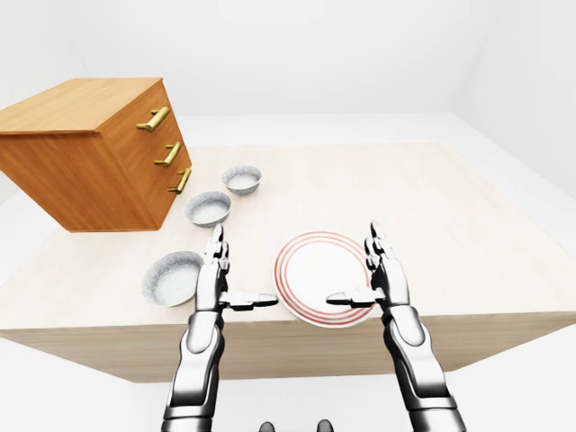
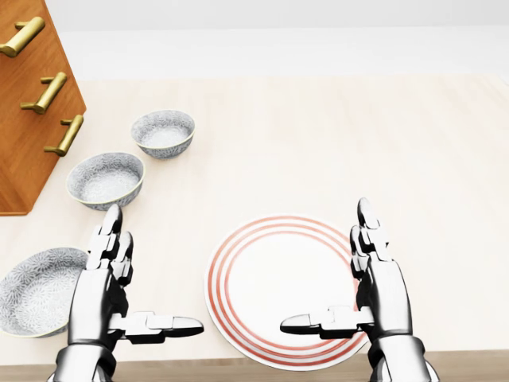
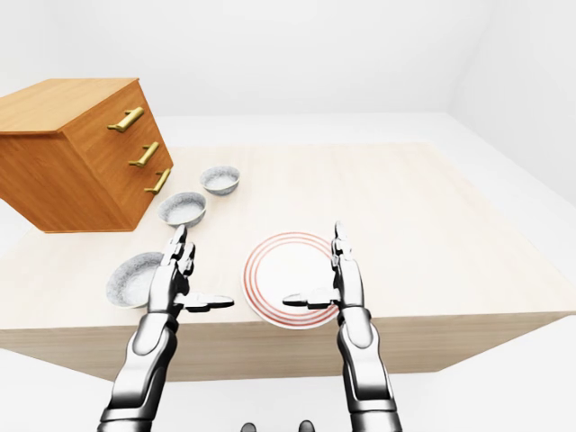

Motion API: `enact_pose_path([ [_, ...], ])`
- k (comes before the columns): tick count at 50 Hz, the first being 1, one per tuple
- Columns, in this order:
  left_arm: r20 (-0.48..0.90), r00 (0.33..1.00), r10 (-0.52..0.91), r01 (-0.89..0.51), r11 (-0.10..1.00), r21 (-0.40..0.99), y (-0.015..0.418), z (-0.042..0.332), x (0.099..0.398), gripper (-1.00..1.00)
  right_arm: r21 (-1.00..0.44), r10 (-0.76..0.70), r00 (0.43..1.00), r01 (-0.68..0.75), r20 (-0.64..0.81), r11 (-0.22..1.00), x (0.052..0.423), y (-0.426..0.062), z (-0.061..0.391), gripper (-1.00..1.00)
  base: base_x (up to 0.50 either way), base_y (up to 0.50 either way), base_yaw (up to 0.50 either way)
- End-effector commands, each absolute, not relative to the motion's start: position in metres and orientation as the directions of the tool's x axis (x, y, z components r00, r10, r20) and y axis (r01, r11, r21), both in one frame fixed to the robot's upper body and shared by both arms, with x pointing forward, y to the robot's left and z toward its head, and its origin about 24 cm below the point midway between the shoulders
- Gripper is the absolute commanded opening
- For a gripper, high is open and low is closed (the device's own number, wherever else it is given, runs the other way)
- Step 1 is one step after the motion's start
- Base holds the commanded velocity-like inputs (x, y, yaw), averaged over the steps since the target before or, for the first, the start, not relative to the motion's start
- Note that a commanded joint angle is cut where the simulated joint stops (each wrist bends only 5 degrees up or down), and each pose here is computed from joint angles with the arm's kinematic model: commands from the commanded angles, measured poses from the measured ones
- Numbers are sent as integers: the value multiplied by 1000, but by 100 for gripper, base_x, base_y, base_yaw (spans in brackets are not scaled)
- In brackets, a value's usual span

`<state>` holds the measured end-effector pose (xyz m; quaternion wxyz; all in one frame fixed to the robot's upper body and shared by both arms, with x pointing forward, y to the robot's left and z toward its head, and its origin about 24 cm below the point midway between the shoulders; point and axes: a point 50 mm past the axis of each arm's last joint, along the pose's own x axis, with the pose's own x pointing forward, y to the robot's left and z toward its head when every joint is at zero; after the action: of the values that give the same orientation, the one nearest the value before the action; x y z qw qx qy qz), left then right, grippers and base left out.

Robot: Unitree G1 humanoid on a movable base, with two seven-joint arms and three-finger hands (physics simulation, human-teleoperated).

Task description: Put the bowl in the middle on the plate.

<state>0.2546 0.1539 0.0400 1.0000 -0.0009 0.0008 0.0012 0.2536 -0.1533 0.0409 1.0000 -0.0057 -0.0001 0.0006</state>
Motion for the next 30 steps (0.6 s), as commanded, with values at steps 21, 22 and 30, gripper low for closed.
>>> enact_pose_path([
  [21, -12, 1000, 18, -18, 1000, 5, 163, 38, 254, 100, -118, -50, 988, 67, 143, 991, 254, -187, 90, 100, 0, 0, 0],
  [22, -13, 1000, 18, -18, 1000, 5, 163, 38, 254, 100, -123, -52, 987, 71, 149, 990, 254, -188, 91, 100, 0, 0, 0],
  [30, -13, 1000, 18, -18, 1000, 5, 162, 42, 251, 100, -172, -78, 973, 116, 216, 978, 247, -211, 110, 100, 0, 0, 0],
])
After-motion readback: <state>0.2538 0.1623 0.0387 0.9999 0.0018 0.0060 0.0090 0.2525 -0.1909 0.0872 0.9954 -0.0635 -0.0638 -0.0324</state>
